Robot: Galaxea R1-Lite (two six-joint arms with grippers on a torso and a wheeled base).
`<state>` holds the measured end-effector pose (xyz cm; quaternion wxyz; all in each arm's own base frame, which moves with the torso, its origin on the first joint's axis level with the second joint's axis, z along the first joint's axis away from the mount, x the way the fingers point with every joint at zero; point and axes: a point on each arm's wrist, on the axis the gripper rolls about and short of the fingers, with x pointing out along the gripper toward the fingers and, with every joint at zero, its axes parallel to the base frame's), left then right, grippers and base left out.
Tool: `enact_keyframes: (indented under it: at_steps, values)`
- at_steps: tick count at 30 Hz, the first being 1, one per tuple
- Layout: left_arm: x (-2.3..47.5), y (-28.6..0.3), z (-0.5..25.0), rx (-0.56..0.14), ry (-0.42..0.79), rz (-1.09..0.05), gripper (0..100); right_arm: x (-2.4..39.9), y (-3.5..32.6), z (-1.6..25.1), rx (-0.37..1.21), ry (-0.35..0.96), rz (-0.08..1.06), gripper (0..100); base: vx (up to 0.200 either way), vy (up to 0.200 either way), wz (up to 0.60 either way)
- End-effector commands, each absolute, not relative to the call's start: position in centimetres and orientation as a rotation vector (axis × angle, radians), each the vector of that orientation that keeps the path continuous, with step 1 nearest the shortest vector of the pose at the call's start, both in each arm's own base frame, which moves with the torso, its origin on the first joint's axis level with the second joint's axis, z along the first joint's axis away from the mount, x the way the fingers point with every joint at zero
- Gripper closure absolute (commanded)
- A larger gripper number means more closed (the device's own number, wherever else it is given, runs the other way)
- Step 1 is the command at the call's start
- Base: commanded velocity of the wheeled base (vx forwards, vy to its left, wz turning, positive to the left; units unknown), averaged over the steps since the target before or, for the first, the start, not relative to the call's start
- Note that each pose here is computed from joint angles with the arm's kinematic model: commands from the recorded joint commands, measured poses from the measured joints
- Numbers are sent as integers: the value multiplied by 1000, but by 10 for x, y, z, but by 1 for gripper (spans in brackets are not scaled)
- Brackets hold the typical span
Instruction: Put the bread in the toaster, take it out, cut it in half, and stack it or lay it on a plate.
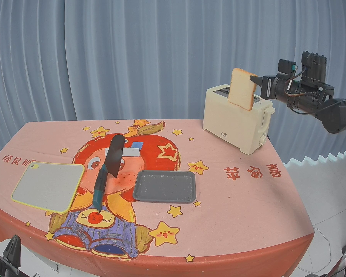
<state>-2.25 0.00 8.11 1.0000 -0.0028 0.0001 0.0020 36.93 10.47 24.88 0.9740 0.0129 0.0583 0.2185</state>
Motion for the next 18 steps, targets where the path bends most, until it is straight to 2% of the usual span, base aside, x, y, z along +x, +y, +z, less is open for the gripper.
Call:
enact_keyframes:
  at_steps: [1,18]
  values:
    - [-21,0,76,-6,18,5,100,347,109,249,24,130,467,100,0,0,0]
    - [-21,0,76,-6,18,5,100,320,113,211,26,97,460,100,0,0,0]
